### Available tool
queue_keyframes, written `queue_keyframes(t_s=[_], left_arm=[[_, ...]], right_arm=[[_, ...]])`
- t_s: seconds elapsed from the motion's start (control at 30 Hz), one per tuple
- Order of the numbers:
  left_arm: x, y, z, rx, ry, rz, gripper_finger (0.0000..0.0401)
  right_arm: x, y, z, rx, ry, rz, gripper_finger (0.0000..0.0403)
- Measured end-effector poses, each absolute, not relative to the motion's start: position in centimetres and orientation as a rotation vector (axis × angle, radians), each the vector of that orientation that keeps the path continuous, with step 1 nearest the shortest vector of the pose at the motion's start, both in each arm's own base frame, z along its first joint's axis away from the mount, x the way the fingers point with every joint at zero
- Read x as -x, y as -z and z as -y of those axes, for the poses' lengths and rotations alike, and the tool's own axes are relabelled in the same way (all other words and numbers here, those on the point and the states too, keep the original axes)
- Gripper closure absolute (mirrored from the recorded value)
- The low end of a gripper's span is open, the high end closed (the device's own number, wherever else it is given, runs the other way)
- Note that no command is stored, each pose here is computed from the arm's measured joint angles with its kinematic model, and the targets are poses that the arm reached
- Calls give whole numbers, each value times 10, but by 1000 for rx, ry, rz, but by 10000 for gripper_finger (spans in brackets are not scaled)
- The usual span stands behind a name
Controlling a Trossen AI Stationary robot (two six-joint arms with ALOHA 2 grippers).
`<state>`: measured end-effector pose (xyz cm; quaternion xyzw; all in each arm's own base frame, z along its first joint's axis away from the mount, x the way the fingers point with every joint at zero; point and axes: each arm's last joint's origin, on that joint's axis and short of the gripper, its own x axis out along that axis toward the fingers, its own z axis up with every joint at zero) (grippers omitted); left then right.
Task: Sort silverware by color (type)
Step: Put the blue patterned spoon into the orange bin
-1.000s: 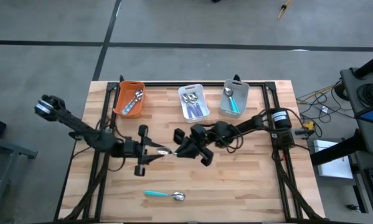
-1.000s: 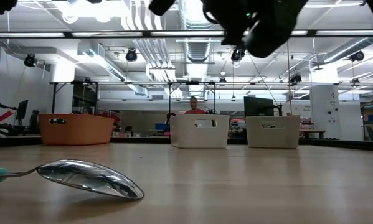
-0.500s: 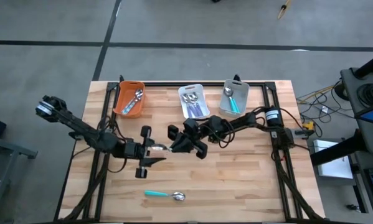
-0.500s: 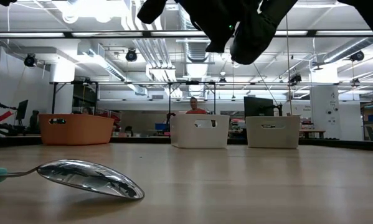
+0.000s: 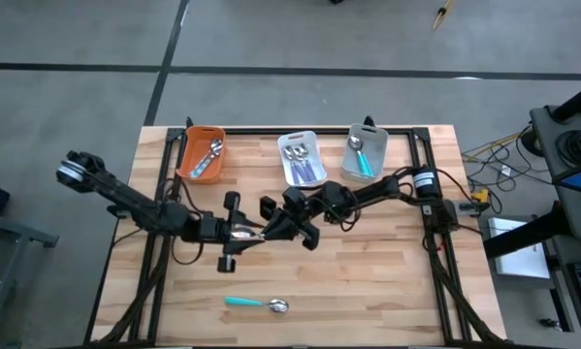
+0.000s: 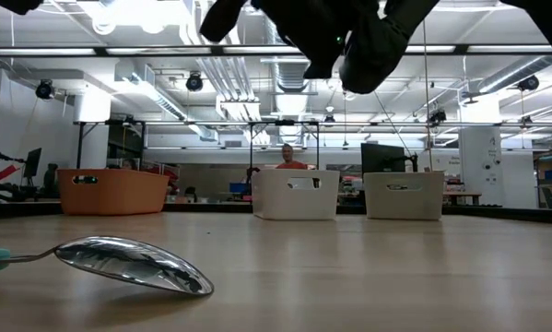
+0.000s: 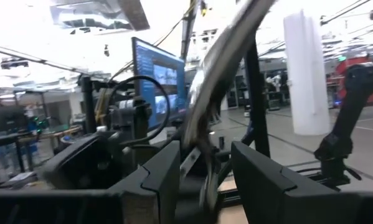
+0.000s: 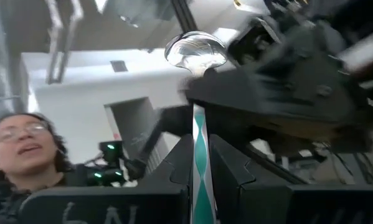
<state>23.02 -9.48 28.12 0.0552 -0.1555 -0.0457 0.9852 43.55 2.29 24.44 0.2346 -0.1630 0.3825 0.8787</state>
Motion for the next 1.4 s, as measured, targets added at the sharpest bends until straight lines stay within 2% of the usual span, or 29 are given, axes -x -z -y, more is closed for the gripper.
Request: queue_keyframes(t_s=[0.13, 0.23, 0.5, 0.63, 0.8, 1.03, 1.2, 1.4], left_arm=[[-235, -282, 97, -118, 114, 317, 279], [-236, -281, 97, -124, 115, 309, 296], [-235, -281, 96, -91, 95, 307, 390], [-234, -281, 94, -52, 47, 300, 393], [-234, -281, 94, -22, 41, 288, 396], [-225, -281, 89, 39, -55, 173, 398], [-214, -285, 86, 80, -65, 128, 398], [-204, -283, 81, 125, -67, 37, 399]], right_arm=[[-437, -245, -22, -462, -786, 342, 380], [-436, -246, -23, -453, -798, 349, 379], [-435, -247, -23, -424, -820, 359, 376], [-435, -248, -18, -468, -819, 343, 354], [-435, -247, -16, -482, -819, 332, 303], [-437, -243, -6, -526, -832, 260, 249], [-441, -235, -3, -545, -794, 177, 237], [-447, -221, 2, -536, -733, 60, 244]])
